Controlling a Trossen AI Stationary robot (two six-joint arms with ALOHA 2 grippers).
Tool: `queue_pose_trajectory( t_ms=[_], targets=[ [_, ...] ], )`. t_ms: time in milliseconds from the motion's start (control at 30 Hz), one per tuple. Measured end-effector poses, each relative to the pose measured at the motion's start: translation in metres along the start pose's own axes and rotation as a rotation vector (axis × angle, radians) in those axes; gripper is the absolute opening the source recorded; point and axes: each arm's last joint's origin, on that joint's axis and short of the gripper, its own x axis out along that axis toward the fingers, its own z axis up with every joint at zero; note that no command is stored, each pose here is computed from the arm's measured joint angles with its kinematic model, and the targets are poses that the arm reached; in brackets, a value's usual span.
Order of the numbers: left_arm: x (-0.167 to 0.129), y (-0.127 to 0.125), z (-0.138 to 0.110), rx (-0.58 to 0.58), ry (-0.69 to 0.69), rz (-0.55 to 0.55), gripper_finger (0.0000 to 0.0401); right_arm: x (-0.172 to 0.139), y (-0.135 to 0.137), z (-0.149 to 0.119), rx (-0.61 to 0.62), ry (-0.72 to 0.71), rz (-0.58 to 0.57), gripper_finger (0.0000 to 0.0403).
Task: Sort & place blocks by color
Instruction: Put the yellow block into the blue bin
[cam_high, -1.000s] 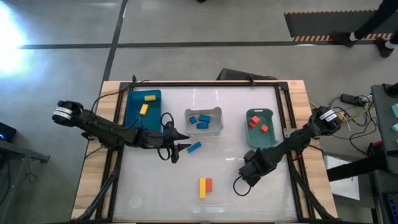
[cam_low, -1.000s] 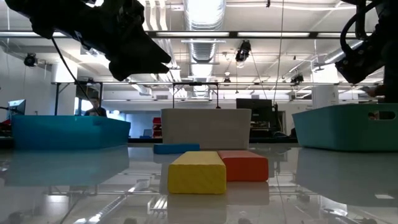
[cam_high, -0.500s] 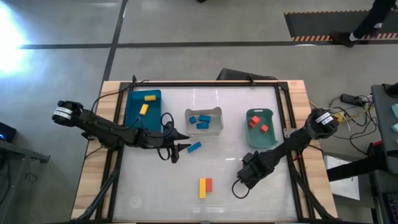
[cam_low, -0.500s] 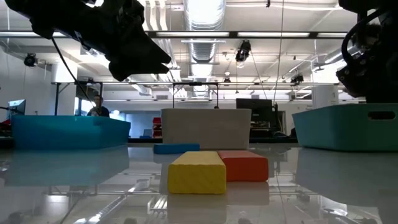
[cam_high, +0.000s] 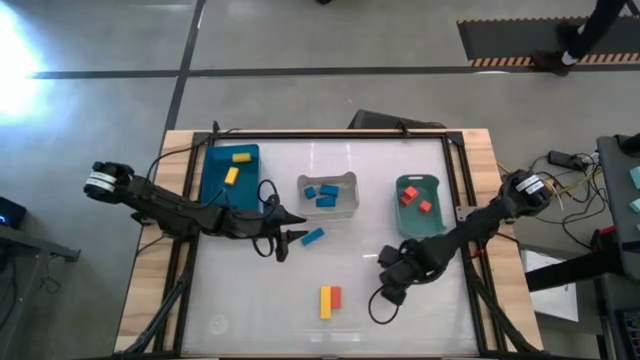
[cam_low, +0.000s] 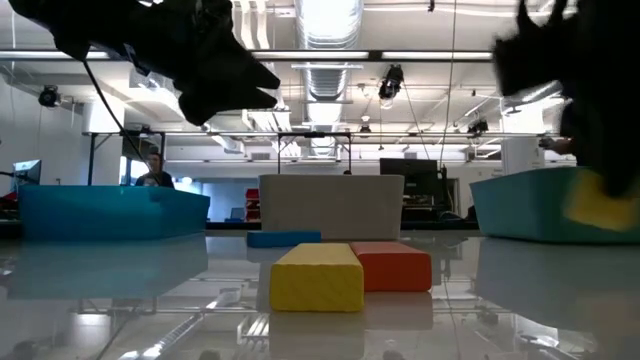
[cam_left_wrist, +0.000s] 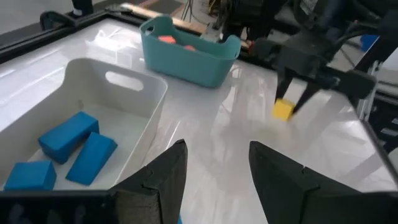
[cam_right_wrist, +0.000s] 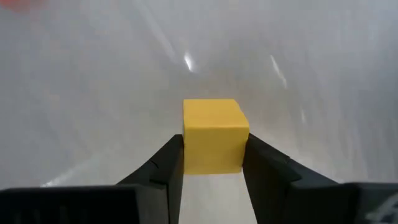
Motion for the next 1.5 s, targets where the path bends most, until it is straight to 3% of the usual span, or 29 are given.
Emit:
queue_pose_trajectory(
  t_ms=[133, 367, 700, 1033, 1500],
  targets=[
    [0.0, -0.001, 0.002, -0.011, -0.021, -0.019, 0.0157, -0.011, 0.013, 0.018, -0.19, -0.266, 0.107, 0.0118],
    [-0.002, -0.01, 0.01, -0.003, -0.101, -0.133, 0.0157, -0.027, 0.035, 0.047, -0.495, -0.698, 0.178, 0.0118],
    [-0.008, -0.035, 0.009, 0.139, -0.201, -0.259, 0.0157, -0.044, 0.044, 0.081, -0.656, -1.163, 0.255, 0.0118],
    [-0.014, -0.047, 0.009, 0.164, -0.249, -0.319, 0.0157, -0.049, 0.035, 0.096, -0.595, -1.222, 0.254, 0.0118],
    [-0.008, -0.05, 0.012, 0.174, -0.326, -0.284, 0.0157, -0.05, 0.032, 0.099, -0.582, -1.228, 0.248, 0.0118]
  ],
)
